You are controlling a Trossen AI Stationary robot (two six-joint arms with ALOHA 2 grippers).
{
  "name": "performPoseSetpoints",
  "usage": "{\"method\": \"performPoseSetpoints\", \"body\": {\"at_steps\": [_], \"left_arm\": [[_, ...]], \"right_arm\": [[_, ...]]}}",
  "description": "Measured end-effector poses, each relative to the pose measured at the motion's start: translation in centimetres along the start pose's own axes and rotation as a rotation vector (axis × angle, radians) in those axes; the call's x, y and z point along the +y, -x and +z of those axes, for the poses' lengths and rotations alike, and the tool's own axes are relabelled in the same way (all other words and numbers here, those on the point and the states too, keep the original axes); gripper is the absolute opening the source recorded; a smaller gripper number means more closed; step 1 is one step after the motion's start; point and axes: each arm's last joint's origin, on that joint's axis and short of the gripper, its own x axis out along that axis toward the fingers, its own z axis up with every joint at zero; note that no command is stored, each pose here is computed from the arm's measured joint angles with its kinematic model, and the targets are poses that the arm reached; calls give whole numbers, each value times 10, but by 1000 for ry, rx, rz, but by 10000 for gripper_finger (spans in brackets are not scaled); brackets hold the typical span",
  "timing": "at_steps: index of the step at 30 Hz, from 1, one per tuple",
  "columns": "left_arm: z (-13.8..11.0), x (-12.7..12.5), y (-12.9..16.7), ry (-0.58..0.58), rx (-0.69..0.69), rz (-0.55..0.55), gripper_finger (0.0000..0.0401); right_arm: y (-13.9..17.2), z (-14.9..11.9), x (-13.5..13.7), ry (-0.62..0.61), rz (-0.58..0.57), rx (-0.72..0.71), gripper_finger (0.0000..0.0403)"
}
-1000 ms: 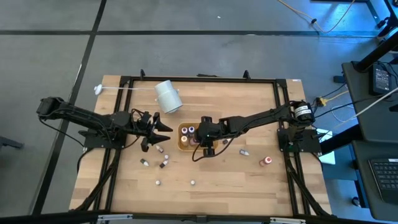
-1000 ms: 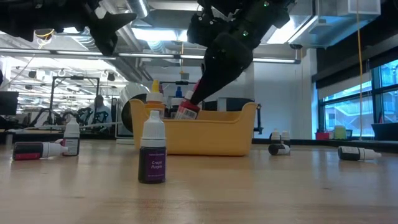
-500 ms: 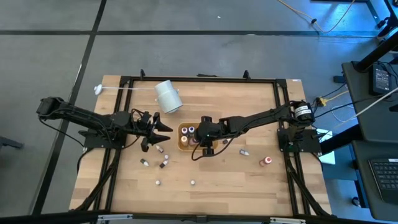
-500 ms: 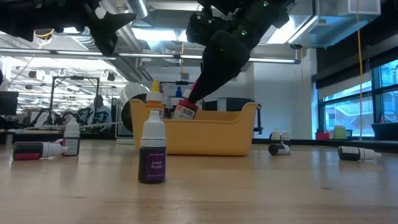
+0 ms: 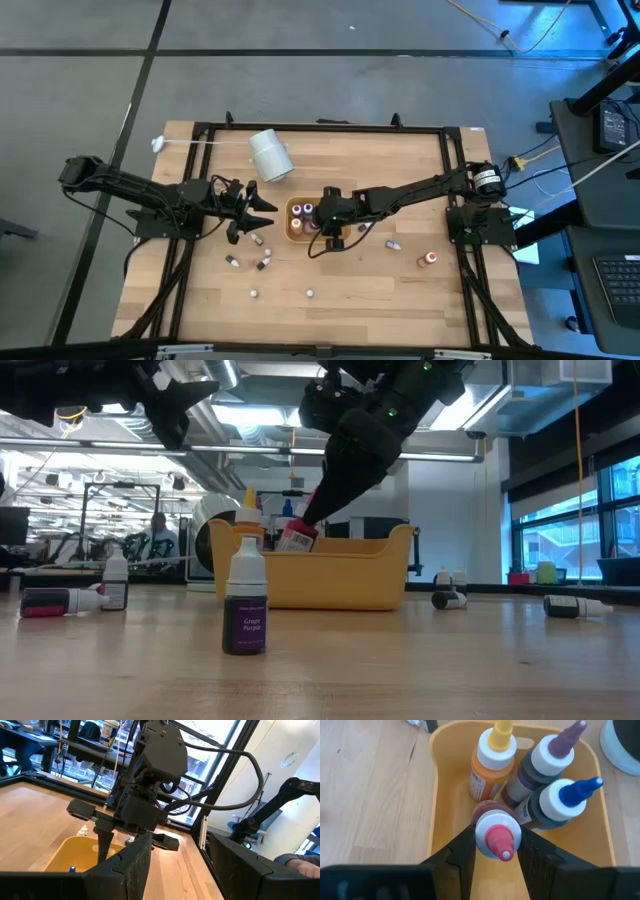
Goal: Pick & Place food coloring
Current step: Put the large red ink bottle into the yellow bin
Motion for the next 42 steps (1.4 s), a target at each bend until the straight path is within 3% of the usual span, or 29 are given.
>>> {"method": "performPoseSetpoints", "body": {"at_steps": [16, 29, 42], "left_arm": [[0, 0, 0, 0, 1, 0, 196], [0, 0, 0, -1, 1, 0, 196], [0, 0, 0, -1, 2, 1, 196]], "right_arm": [[-14, -3, 2, 6, -3, 3, 134], [-16, -3, 2, -1, 3, -13, 223], [-11, -5, 2, 9, 4, 34, 231]]}}
